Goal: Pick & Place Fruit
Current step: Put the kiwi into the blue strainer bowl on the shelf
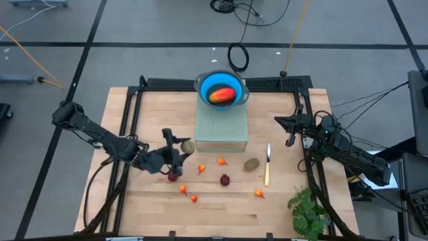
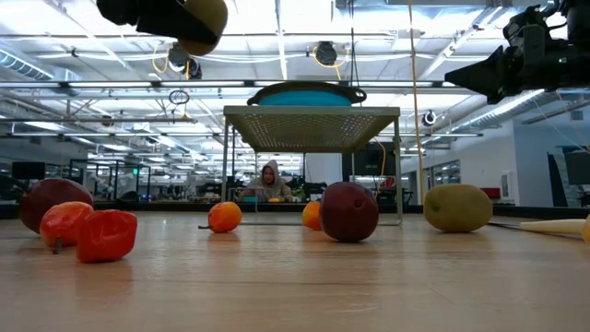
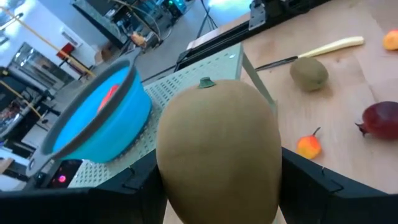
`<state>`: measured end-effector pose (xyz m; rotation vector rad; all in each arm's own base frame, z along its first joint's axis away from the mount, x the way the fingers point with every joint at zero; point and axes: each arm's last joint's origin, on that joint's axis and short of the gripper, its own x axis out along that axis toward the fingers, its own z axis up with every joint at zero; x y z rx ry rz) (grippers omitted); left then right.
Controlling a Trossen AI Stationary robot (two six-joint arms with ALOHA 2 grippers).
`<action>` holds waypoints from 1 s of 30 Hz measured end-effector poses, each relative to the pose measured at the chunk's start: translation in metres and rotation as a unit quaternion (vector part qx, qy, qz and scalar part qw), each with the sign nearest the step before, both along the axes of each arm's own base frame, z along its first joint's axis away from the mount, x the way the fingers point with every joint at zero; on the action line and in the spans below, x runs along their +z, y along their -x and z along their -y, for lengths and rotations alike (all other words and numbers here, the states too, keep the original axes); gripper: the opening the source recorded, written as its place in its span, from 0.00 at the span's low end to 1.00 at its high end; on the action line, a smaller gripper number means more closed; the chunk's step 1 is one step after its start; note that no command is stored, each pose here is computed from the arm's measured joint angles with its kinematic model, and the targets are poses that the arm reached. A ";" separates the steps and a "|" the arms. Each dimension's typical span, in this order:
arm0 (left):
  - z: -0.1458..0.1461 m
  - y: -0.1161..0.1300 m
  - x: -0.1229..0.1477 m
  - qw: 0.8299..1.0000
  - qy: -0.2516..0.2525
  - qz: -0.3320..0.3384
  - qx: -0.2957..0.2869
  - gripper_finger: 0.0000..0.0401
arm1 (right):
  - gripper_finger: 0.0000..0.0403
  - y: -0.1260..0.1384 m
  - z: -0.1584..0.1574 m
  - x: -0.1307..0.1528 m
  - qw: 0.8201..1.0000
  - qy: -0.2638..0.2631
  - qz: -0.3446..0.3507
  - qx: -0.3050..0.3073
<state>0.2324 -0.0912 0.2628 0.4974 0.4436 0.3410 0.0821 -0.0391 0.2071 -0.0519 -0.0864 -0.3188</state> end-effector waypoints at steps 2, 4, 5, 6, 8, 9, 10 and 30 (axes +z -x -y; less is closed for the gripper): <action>-0.001 -0.001 0.000 1.000 0.011 0.005 0.007 0.58 | 0.00 0.000 0.000 0.000 1.000 0.000 0.000 0.000; -0.003 -0.001 0.000 0.999 0.032 0.016 0.018 0.58 | 0.00 0.000 0.000 0.000 1.000 0.000 0.000 0.000; -0.004 -0.002 0.000 0.998 0.047 0.023 0.026 0.58 | 0.00 0.000 0.000 0.000 1.000 0.000 0.000 0.000; -0.005 -0.002 0.000 0.997 0.063 0.031 0.034 0.58 | 0.00 0.000 0.000 0.000 1.000 0.000 0.000 0.000; -0.008 -0.003 0.000 0.993 0.097 0.049 0.053 0.58 | 0.00 0.000 0.000 0.000 1.000 0.000 0.000 0.000; -0.009 -0.003 0.000 0.989 0.116 0.059 0.063 0.58 | 0.00 0.000 0.000 0.000 1.000 0.000 0.000 0.000; -0.010 -0.004 0.000 0.986 0.136 0.070 0.073 0.58 | 0.00 0.000 0.000 0.000 1.000 0.000 0.000 0.000; -0.033 -0.012 -0.001 0.870 0.406 0.202 0.192 0.58 | 0.00 0.000 0.000 0.000 1.000 0.000 0.000 0.000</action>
